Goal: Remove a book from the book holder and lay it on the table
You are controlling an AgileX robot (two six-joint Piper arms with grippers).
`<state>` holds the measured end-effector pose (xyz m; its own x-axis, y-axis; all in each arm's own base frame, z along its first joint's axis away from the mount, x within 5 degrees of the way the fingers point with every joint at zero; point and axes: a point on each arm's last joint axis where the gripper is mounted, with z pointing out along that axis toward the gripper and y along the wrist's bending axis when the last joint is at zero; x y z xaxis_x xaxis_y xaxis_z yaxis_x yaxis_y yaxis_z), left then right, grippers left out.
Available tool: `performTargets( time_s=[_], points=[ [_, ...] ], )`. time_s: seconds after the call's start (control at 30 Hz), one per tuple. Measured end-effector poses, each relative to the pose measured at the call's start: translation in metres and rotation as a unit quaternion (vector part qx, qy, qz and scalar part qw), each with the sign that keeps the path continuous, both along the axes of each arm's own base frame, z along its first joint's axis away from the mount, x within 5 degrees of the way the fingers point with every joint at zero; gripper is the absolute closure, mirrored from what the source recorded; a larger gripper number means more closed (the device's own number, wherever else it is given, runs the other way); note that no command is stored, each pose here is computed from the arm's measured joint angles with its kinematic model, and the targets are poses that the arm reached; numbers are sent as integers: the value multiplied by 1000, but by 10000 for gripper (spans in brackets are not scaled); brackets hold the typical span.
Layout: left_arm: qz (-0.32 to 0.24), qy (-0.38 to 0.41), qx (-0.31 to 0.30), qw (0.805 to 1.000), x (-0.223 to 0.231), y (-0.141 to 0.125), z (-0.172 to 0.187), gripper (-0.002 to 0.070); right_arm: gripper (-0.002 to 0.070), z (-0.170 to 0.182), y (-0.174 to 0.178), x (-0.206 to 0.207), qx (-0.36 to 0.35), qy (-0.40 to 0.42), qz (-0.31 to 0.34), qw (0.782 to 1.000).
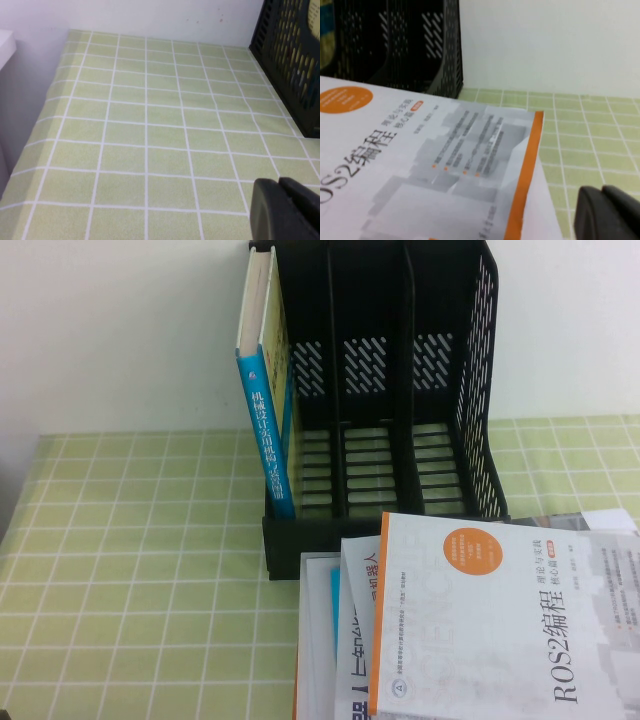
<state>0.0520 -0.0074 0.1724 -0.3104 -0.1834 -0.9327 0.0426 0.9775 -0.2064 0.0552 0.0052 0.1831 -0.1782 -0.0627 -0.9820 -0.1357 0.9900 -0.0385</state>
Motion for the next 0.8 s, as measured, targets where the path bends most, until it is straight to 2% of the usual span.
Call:
performTargets(
  time_s=[0.33,0.57,0.8],
  points=[
    [0,0,-1,1000,0,0,0,678,678,-14,0,-3,6,70,-14,997],
    [0,0,-1,1000,0,0,0,678,678,-16,-2,-4,8,79,-60,995],
    [0,0,-1,1000,0,0,0,678,678,-16,0,-4,35,82,-61,994]
  ],
)
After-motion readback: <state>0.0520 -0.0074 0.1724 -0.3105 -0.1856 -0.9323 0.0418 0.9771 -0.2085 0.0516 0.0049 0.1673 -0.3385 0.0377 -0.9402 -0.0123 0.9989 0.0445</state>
